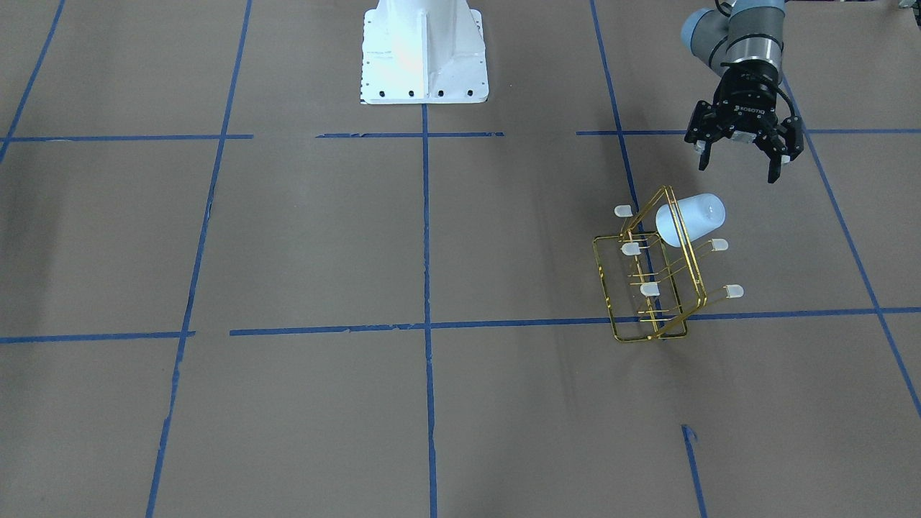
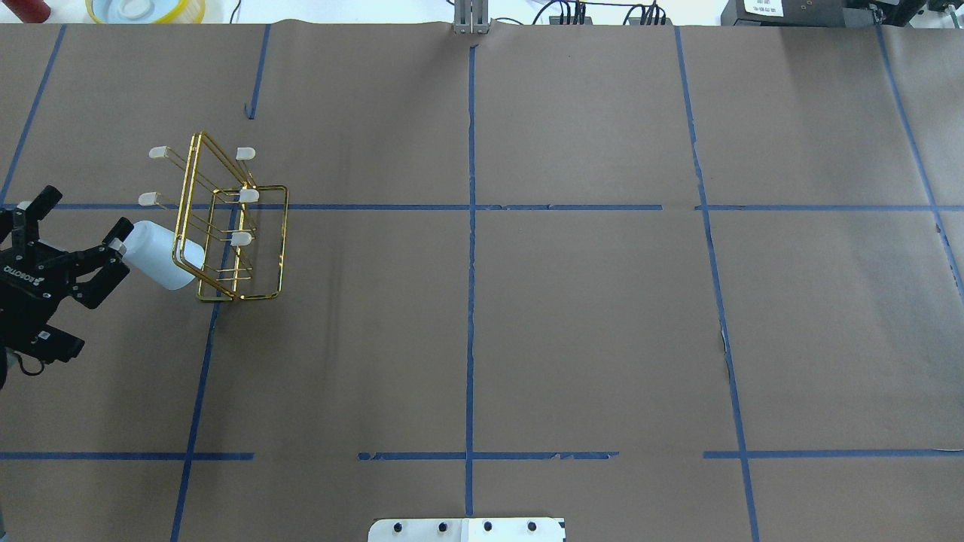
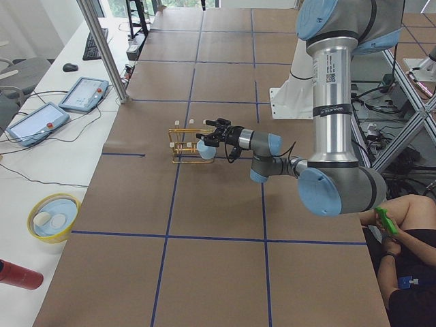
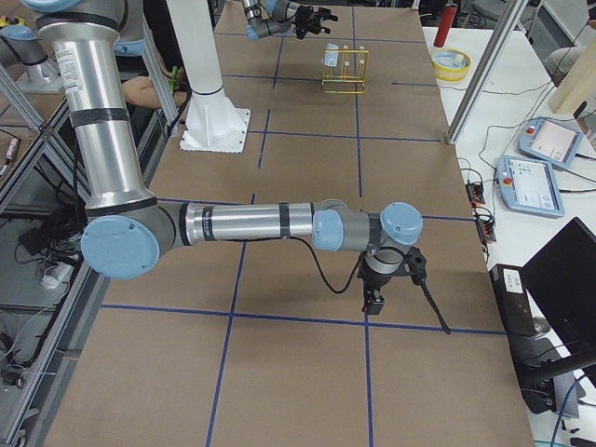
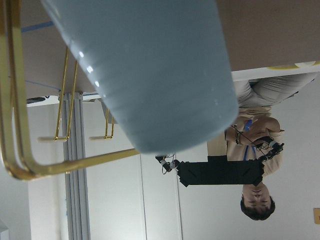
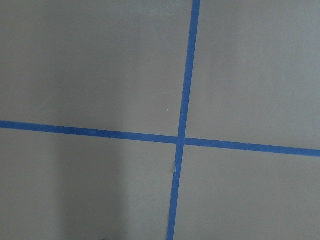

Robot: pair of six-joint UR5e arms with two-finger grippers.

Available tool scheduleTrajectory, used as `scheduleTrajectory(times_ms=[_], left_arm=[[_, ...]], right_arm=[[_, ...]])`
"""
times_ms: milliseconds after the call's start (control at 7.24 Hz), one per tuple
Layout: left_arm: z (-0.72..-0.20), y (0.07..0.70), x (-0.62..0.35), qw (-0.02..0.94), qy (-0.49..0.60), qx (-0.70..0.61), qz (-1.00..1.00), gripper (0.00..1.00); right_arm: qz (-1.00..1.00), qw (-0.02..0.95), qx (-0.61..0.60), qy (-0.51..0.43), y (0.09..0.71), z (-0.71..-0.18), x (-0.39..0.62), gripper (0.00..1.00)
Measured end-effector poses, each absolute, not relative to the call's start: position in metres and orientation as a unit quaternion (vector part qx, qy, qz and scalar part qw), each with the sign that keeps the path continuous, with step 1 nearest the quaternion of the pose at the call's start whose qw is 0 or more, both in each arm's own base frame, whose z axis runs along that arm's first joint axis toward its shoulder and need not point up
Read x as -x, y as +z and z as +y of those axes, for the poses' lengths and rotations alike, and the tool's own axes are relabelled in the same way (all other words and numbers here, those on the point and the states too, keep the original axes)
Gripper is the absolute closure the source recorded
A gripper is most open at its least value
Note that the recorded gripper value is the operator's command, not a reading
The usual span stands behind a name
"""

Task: Hang cup on cup holder
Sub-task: 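Open the left gripper and pull it back from the hung cup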

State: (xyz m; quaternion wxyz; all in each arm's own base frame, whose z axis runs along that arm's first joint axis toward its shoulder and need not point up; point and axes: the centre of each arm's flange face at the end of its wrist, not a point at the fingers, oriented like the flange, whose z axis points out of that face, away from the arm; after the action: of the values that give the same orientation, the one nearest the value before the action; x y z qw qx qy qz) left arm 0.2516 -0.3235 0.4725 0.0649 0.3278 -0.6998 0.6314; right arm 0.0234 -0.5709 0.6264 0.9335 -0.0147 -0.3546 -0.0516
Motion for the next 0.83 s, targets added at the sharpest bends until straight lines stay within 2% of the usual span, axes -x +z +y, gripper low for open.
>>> scheduleTrajectory(times_ms=[553,829], left_arm=[[-0.354,0.462,-0.18,-0.171,0.581,-0.16,-0.779,0.0],[-0.376,0.48,-0.15,-0.261,0.559,-0.082,-0.783,0.0]], right_arm=[[-0.355,0.933,0.015,-0.052,0.626,-0.571,-0.023,0.0],[-0.355,0.933,0.015,-0.051,0.626,-0.571,-0.024,0.0]])
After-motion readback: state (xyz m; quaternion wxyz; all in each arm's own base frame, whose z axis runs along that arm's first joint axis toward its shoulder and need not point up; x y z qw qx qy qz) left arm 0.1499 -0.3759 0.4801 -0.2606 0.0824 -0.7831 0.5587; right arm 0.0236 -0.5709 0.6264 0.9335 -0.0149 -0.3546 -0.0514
